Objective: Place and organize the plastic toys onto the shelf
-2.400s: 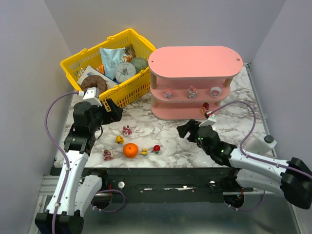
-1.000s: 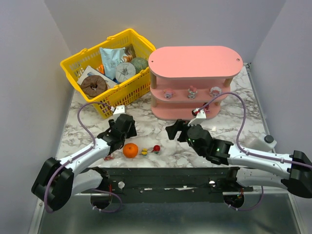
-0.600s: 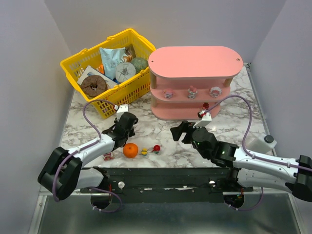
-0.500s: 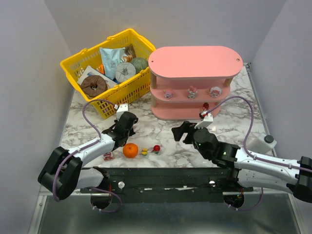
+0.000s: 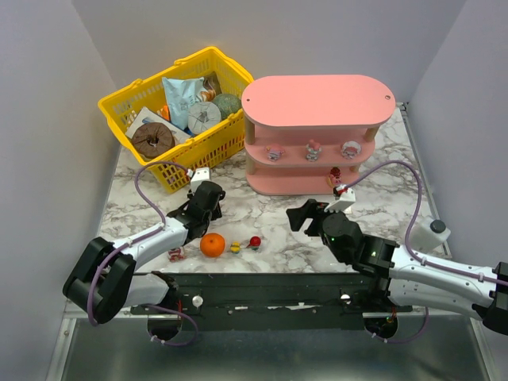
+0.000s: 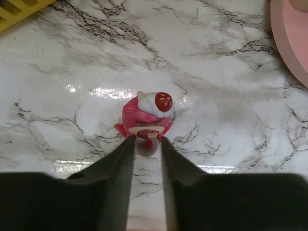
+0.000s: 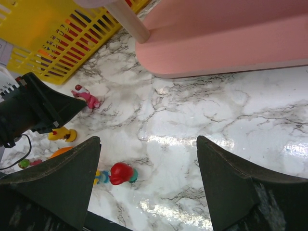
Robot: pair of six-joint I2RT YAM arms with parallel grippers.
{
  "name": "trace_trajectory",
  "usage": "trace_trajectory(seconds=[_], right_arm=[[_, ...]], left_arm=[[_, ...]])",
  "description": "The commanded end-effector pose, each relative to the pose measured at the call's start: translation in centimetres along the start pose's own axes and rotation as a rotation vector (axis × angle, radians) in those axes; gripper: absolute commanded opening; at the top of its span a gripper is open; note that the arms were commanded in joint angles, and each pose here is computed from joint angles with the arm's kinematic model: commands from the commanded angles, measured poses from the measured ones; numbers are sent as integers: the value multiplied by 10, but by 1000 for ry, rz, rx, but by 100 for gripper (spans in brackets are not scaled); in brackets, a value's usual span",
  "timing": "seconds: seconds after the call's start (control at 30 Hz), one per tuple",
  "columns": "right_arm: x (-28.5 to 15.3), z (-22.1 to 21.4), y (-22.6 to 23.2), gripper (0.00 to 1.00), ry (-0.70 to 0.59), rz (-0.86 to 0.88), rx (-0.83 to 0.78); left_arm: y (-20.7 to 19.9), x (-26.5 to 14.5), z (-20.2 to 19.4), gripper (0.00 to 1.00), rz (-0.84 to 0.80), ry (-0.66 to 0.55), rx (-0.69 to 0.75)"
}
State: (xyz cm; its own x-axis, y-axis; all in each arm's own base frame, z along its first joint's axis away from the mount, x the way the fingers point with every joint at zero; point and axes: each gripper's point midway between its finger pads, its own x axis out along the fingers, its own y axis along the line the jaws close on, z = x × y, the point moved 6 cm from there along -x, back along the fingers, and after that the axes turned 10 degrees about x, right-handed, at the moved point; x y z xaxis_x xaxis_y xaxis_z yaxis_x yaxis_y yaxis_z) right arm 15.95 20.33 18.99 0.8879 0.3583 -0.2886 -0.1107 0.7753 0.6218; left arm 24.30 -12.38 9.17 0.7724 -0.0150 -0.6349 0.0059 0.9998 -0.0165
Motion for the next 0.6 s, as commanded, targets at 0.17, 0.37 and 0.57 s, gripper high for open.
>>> trace_trajectory(seconds=[0.17,0.37,0.57], right_arm=[[-1,1,-10,88,-27,-39,-6],[-2,1,-11,88,-29,-41,-6],[-5,4,-15,88,-45,-50,-7]], left_arm=[[-3,0,14,62,-2,-48,-12],[-5,12,16,64,31,-35,2],[-11,23,17,60,30,-31,1]])
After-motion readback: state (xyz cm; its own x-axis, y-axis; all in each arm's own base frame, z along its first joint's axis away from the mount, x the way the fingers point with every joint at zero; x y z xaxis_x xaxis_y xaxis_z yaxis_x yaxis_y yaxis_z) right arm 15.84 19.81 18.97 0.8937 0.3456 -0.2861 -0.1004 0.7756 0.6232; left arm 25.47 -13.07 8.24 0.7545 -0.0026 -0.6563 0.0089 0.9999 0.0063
